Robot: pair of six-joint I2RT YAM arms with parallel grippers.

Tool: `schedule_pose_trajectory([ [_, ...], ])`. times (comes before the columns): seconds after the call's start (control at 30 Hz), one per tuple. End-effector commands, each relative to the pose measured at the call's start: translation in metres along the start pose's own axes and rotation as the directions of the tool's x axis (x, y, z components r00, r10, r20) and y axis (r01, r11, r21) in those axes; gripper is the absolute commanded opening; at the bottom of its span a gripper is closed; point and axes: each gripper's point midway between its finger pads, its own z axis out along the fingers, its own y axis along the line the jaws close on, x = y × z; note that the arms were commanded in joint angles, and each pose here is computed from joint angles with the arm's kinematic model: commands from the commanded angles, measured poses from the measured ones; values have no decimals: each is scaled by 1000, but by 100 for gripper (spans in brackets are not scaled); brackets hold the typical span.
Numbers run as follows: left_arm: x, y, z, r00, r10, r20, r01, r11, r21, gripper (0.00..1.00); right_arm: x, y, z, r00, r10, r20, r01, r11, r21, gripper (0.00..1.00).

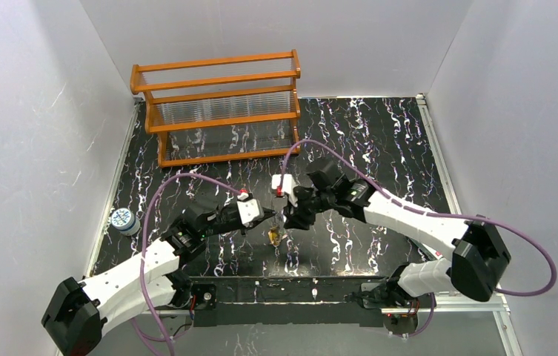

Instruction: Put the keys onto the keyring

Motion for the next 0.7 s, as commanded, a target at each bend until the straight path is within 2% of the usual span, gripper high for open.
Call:
schedule_pose_trajectory([
  [0.0,-32,3,-2,983,-10,184,19,999,-46,0,-49,-5,-31,962,-41,269,45,999,-8,48],
  [0.23,-46,-3,-11,948,25,316,-6,998,-61,0,-75,7,-66,875,-109,472,140,990,-31,49],
  [0.47,-60,-13,-18,909,48,414,-37,999,-35,0,-84,19,-73,829,-127,545,208,974,-89,50],
  [0.67,-67,-16,-21,891,55,450,-46,998,-29,0,-87,25,-70,818,-104,566,229,961,-154,49],
])
